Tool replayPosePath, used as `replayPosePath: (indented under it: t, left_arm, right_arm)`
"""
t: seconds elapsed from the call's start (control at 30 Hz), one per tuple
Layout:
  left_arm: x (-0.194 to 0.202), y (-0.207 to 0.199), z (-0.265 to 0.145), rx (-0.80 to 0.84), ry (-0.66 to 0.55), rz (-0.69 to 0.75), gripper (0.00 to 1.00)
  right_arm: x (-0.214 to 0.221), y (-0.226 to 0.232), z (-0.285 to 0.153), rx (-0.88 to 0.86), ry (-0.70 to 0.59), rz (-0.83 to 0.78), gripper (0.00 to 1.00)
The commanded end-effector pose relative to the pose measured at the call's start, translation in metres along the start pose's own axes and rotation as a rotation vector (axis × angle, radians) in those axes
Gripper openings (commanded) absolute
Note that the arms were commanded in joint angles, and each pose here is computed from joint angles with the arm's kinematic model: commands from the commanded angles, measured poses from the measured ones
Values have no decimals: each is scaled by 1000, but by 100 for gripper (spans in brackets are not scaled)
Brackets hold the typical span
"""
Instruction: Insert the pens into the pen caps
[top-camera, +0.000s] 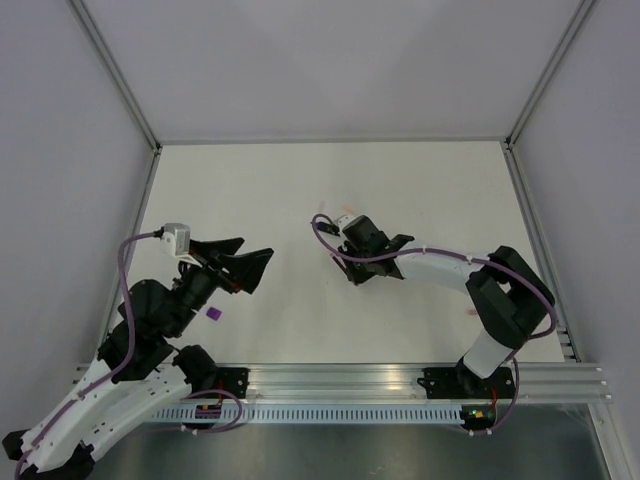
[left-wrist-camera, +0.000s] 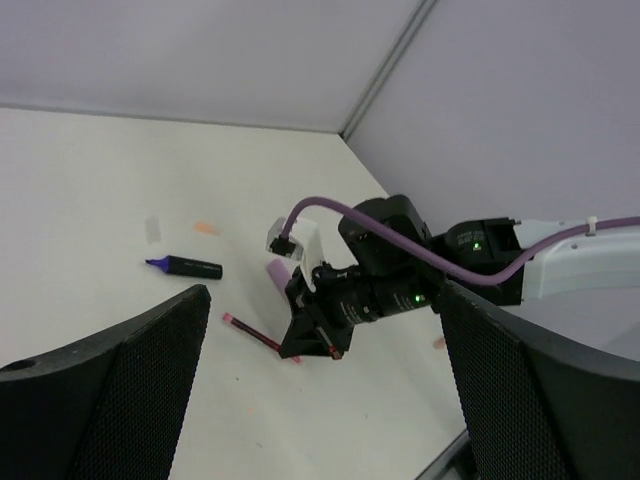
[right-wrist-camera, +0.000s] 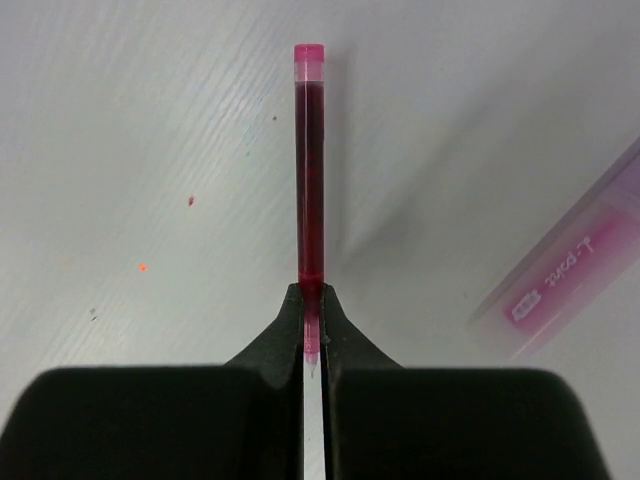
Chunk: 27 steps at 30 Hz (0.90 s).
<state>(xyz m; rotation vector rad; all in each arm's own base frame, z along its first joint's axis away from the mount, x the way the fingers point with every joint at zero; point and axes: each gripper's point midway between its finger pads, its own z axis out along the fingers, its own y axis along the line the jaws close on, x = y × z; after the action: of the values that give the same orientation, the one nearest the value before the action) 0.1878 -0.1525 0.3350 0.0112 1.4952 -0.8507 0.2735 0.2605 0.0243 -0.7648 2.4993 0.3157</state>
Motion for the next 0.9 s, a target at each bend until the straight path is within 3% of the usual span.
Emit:
replayPosePath:
  t: [0.0, 0.2, 0.43, 0.73, 0.87]
  left_arm:
    - [34, -16, -8, 94, 228, 77, 99]
    - [55, -31, -9, 173, 423, 160, 94]
    - [23, -43, -3, 141, 441, 192, 95]
    - [67, -49, 26, 107, 540, 3, 94]
    - [78, -53, 44, 115, 531, -51, 93]
  right_arm:
    - [-20, 22, -31, -106, -98, 27, 0]
    - [-31, 39, -76, -211, -181, 20, 0]
    - [-46, 67, -139, -398, -357, 32, 0]
    - [-56, 81, -177, -498, -502, 52, 0]
    - [-56, 89, -188, -556, -534, 36, 0]
